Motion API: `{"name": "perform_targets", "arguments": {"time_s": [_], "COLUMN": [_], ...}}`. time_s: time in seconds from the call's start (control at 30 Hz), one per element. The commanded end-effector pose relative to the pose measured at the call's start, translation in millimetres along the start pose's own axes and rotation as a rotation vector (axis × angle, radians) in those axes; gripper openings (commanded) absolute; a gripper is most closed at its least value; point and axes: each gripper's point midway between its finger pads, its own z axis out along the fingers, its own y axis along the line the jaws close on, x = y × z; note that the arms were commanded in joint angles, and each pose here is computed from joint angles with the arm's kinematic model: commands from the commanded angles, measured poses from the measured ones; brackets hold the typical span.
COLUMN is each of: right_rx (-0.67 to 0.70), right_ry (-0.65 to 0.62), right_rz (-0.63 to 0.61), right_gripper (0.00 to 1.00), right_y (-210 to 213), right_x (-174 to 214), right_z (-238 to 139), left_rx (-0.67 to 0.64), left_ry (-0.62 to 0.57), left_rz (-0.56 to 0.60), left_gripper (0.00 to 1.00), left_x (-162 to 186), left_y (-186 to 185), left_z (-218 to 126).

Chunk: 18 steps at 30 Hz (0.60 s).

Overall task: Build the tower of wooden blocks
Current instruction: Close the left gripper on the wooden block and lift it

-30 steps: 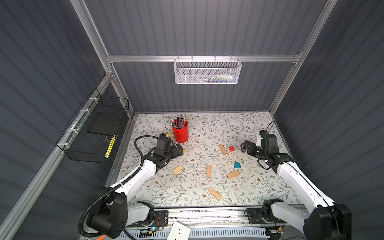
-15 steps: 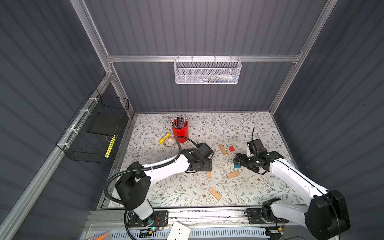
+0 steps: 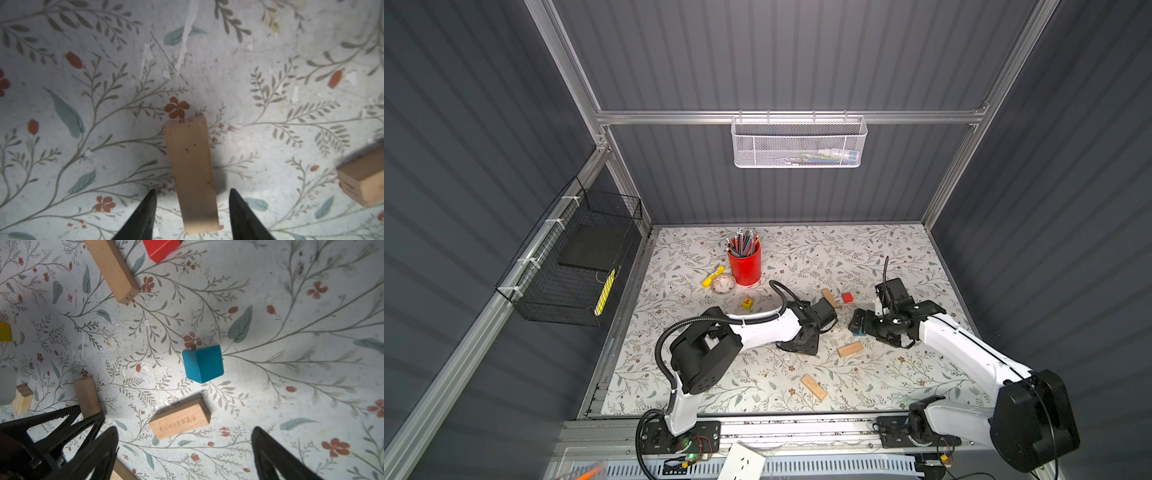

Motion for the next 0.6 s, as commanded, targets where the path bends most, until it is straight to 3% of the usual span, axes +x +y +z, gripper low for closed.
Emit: {"name": "perform_targets", "arguments": {"time_s": [0.0, 0.57], "right_rx": [-0.014, -0.041], "right_ry": [0.000, 0.008], "right_rz": [-0.009, -0.028], "right_gripper": [0.99, 0.99], "right_y": [3.5, 9.2], "right_x": [-1.9, -1.1], "right_z": [-1.5, -5.1], "left_rx": [-0.044, -0.082], "left_ry": [-0.004, -0.079], "left_rz": [0.007, -0.046], "left_gripper": [0.53, 0.24], "left_x": [-2.8, -21.2], "left_y": [2.0, 7.1], "left_z": [-2.4, -5.0]}}
